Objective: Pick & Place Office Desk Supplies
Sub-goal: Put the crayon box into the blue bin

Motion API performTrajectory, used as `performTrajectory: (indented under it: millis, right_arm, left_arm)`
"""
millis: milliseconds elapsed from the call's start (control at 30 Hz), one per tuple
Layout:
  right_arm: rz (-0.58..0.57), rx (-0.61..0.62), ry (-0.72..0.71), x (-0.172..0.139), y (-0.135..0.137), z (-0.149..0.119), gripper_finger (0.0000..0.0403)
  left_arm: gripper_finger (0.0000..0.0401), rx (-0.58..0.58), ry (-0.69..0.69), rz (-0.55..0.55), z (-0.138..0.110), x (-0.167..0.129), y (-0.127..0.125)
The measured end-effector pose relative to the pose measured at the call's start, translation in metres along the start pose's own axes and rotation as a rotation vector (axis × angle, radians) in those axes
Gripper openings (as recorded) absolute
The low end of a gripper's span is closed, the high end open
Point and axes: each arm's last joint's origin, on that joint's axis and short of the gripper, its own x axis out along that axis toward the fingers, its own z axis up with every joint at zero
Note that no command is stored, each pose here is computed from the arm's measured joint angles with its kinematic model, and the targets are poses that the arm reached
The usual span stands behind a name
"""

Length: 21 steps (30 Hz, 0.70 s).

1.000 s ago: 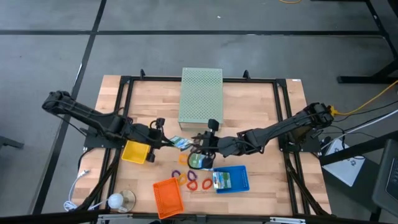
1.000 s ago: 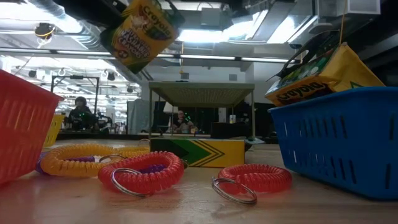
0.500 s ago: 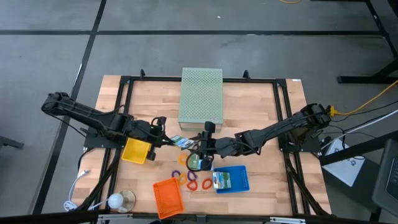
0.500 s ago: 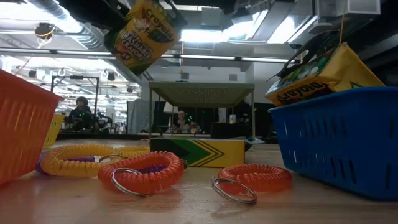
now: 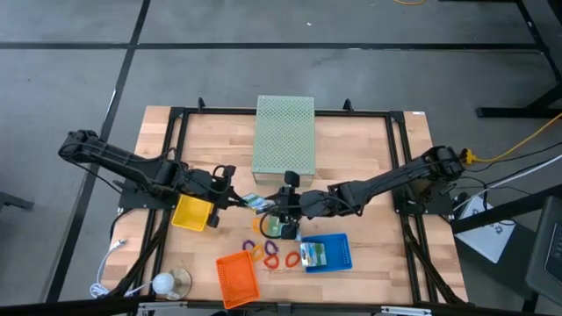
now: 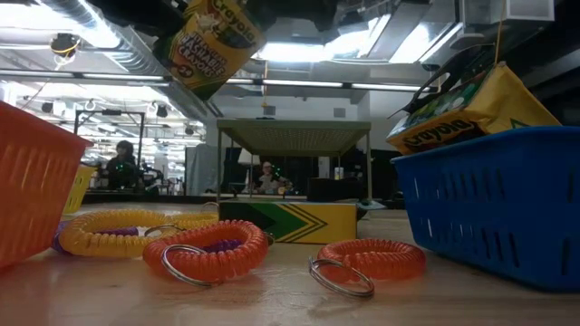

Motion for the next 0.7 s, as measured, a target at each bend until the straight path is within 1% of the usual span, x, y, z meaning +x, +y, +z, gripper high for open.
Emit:
performTrajectory:
  millis: [167, 267, 533, 567, 700]
  right_arm:
    - [-0.004, -0.002, 0.009, 0.0021, -0.0034, -0.0014, 0.0133]
    - [-0.004, -0.018, 0.005, 0.0021, -0.0034, -0.0010, 0.0114]
    - [-0.004, -0.052, 0.003, 0.0021, -0.0034, -0.0007, 0.0017]
    - [-0.004, -0.059, 0.003, 0.0021, -0.0034, -0.0007, 0.0010]
    - [-0.005, -0.075, 0.003, 0.0021, -0.0034, -0.0007, 0.0010]
  left_arm:
    - [0.0002, 0.010, -0.002, 0.007, 0.0002, -0.0002, 0.0002]
    - [0.0002, 0.009, -0.001, 0.007, 0.0002, 0.0000, 0.0002]
    - [0.0002, 0.010, 0.005, 0.006, -0.0003, -0.0002, 0.0002]
    - [0.0002, 0.010, 0.005, 0.006, -0.0004, -0.0002, 0.0002]
    - [0.0002, 0.009, 0.005, 0.006, -0.0003, -0.0003, 0.0002]
